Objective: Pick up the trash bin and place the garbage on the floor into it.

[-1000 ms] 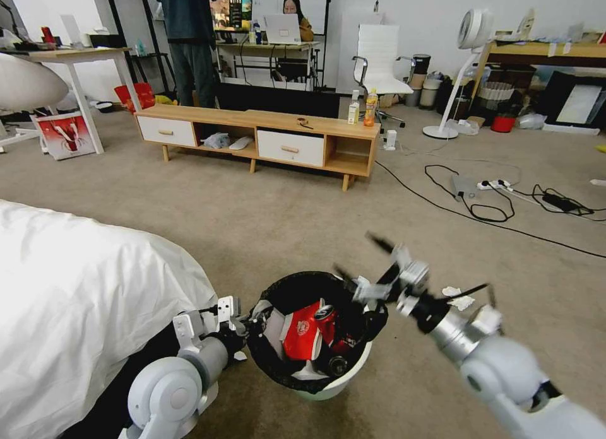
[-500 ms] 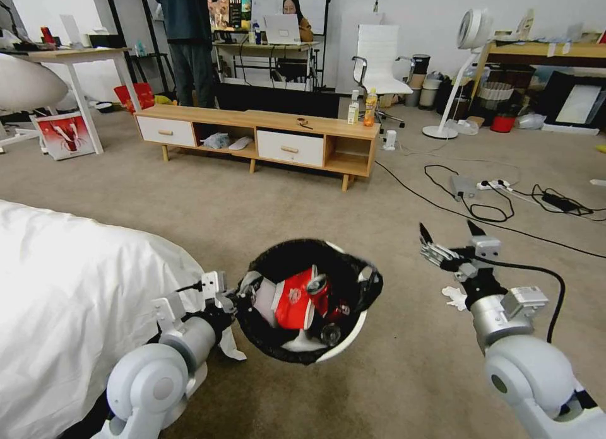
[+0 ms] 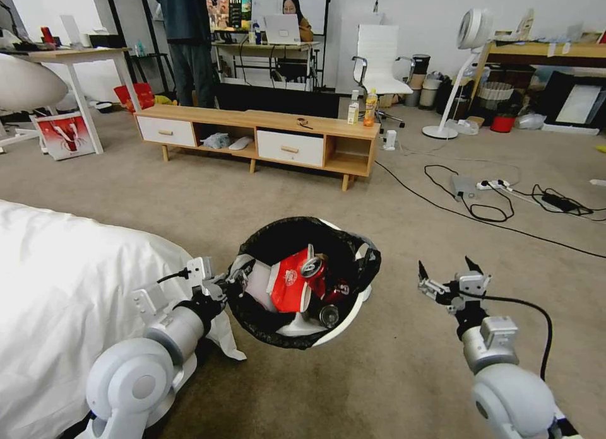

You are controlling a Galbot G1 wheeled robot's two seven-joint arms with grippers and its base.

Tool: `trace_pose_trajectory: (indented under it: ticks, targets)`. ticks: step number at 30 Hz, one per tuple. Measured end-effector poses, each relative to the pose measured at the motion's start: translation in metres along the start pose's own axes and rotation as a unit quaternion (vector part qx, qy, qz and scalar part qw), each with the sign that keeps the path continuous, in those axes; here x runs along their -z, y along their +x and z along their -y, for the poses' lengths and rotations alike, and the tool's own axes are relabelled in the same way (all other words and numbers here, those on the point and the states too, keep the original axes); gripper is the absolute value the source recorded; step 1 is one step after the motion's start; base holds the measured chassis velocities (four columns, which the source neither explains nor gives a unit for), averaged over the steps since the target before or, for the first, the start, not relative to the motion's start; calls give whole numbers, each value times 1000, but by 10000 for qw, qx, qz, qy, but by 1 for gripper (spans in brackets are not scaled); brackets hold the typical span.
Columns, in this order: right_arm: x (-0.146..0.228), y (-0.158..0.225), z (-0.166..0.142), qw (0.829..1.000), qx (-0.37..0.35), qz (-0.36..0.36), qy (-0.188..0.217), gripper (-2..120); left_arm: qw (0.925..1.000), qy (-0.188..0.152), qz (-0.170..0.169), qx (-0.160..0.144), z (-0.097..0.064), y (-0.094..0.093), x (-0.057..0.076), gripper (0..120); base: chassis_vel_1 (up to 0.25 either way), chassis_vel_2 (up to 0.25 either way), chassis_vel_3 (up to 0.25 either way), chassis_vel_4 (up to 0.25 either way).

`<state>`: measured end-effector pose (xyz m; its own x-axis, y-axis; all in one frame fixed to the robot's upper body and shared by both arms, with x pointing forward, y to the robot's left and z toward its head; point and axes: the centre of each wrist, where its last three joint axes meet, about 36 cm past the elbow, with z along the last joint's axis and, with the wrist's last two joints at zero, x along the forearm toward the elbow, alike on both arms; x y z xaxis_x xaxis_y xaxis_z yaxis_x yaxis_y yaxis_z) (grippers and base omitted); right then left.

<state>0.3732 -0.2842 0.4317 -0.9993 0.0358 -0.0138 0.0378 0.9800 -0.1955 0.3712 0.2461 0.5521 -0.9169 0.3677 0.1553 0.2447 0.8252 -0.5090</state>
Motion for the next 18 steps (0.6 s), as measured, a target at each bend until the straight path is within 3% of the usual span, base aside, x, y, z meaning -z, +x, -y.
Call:
trace_pose_trajectory:
  ticks: [18]
  targets:
    - [-13, 5, -14, 9998, -182, -45, -73, 100, 10000, -25, -22, -39, 4, -1, -2, 7, 0, 0, 0, 0]
